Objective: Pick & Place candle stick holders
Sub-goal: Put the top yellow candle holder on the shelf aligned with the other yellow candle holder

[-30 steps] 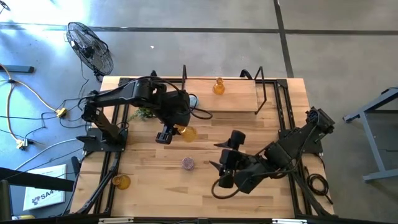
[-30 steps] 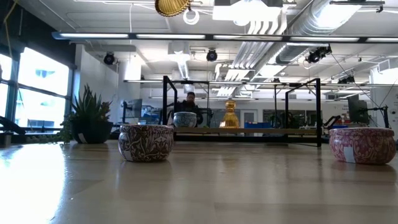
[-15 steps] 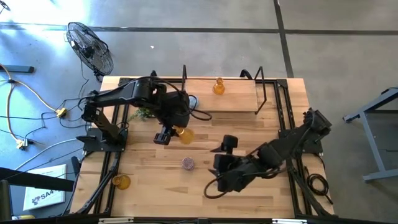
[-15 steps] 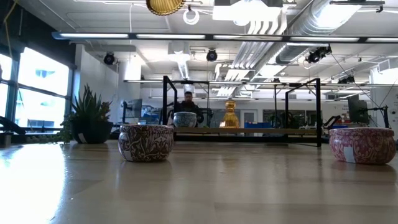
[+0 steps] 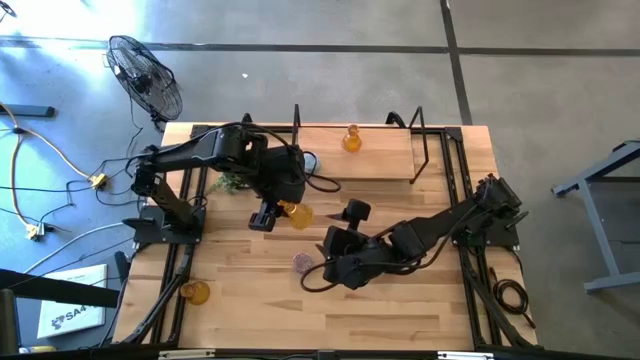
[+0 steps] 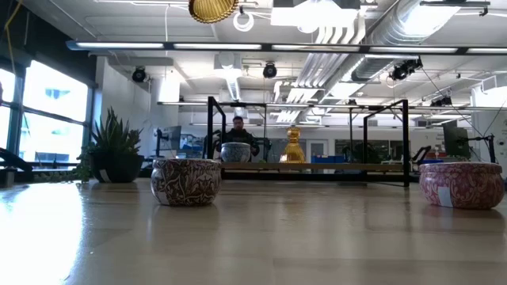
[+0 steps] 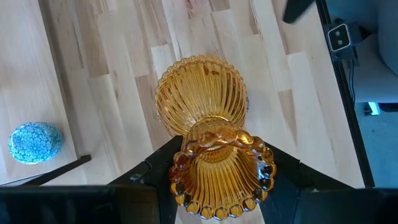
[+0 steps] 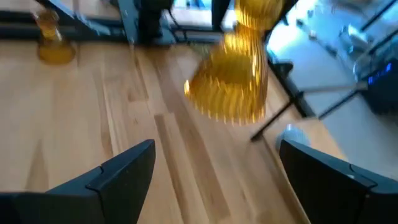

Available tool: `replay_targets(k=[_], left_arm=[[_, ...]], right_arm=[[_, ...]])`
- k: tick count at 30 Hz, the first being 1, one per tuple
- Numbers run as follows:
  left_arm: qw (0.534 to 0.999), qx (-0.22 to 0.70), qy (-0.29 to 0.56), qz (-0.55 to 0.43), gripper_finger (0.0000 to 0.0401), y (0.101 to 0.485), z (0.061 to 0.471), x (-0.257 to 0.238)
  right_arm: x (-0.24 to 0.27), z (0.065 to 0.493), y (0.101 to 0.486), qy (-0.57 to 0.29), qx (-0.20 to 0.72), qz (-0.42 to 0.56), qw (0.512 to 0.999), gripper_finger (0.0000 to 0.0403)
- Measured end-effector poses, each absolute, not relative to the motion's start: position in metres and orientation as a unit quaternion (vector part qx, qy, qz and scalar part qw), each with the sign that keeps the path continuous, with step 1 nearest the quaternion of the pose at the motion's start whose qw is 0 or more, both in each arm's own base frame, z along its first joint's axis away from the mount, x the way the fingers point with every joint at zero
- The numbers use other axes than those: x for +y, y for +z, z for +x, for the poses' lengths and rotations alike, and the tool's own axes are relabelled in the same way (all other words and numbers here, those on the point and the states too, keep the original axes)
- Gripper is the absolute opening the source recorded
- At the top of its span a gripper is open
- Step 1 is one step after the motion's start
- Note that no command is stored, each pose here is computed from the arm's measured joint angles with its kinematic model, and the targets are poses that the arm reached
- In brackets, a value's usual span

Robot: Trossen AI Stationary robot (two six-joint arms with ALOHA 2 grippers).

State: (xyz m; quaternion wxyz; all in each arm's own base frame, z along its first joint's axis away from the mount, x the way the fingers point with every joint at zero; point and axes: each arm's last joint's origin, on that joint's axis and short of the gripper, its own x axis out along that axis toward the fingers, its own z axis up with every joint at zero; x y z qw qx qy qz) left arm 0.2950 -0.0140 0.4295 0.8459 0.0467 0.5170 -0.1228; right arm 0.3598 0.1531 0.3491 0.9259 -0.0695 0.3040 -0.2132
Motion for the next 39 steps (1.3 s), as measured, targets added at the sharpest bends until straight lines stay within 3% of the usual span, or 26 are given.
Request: replay_targets(k=[8, 15, 21, 32, 39], left_arm=[[0.845, 0.514, -0.137, 0.051, 0.0156, 0.430, 0.295, -0.015], [0.845, 0.511, -0.155, 0.041, 0.0156, 0.430, 0.295, -0.016], [0.845, 0.510, -0.153, 0.042, 0.0156, 0.430, 0.295, -0.016], [0.859, 0.491, -0.136, 0.057, 0.0156, 0.432, 0.300, -0.015], [0.861, 0.487, -0.129, 0.069, 0.0156, 0.432, 0.301, -0.014]], right_arm=[[0.150, 0.372, 0.357, -0.189, 0.274, -0.134, 0.933, 0.0340], [0.162, 0.359, 0.348, -0.167, 0.323, -0.250, 0.897, 0.0339], [0.178, 0.358, 0.340, -0.207, 0.310, -0.312, 0.874, 0.0339], [0.175, 0.375, 0.362, -0.222, 0.204, -0.169, 0.938, 0.0339], [0.156, 0.386, 0.360, -0.211, 0.209, -0.087, 0.951, 0.0338]])
